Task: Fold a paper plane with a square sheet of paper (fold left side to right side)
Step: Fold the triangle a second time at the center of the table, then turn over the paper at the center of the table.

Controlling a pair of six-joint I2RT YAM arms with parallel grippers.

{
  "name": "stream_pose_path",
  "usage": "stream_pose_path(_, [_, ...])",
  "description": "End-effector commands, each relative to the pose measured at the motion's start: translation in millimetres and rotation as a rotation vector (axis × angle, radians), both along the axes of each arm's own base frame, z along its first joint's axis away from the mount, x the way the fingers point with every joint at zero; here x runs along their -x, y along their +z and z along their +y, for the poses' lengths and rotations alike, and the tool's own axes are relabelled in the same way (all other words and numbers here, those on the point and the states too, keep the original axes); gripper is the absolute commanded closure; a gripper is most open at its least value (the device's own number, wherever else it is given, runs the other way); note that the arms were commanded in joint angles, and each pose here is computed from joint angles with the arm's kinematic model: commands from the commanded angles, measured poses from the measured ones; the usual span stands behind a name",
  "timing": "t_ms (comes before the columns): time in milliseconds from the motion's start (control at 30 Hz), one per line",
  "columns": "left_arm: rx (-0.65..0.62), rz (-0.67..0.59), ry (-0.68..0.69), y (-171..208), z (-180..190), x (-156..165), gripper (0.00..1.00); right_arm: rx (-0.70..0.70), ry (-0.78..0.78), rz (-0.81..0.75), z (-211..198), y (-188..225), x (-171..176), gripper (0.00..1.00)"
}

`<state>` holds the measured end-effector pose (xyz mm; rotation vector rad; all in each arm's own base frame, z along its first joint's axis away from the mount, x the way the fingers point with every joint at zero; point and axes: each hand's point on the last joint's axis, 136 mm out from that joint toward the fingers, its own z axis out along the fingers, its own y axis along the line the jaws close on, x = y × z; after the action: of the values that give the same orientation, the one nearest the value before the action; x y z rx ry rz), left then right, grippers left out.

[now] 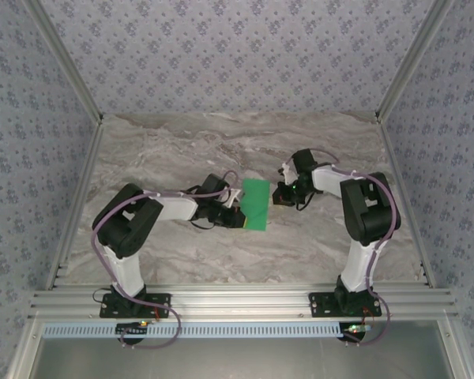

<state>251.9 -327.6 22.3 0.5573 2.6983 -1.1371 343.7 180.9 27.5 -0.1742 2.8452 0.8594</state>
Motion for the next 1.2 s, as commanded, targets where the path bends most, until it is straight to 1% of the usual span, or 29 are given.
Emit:
stream_pose_path(0, [0.024, 0.009, 0.006, 17.8, 1.9, 8.7, 0.83, -0.096, -0.044, -0.092, -6.7, 37.8, -6.4, 0.9])
stream_pose_path(100, [0.098, -0.057, 0.016, 52.1, -2.2, 1.2, 0.76, -0.219, -0.06, -0.091, -1.8, 48.4, 5.2, 0.78])
stream_pose_path(200, [0.144, -0.123, 0.058, 80.3, 5.3, -8.1, 0.68, -0.325, -0.055, -0.076, 9.7, 50.8, 20.5, 0.7])
stream_pose_path(300, [0.128, -0.161, 0.128, 87.8, 23.6, -17.2, 0.63, -0.391, -0.053, -0.065, 21.7, 47.3, 34.1, 0.61])
stream_pose_path(367, [0.117, -0.174, 0.167, 87.7, 35.0, -20.6, 0.62, -0.403, -0.048, -0.064, 27.5, 43.9, 38.8, 0.58])
stream_pose_path(533, [0.102, -0.172, 0.215, 80.4, 50.1, -20.7, 0.6, -0.393, -0.036, -0.055, 40.3, 36.3, 41.3, 0.56])
stream_pose_path(733, [0.099, -0.171, 0.231, 77.1, 53.5, -19.5, 0.59, -0.352, -0.08, -0.008, 43.5, 20.9, 35.0, 0.55])
stream_pose_path(1167, [0.075, -0.189, 0.239, 77.8, 62.0, -14.2, 0.59, -0.305, -0.134, 0.055, 47.2, 5.9, 22.2, 0.53])
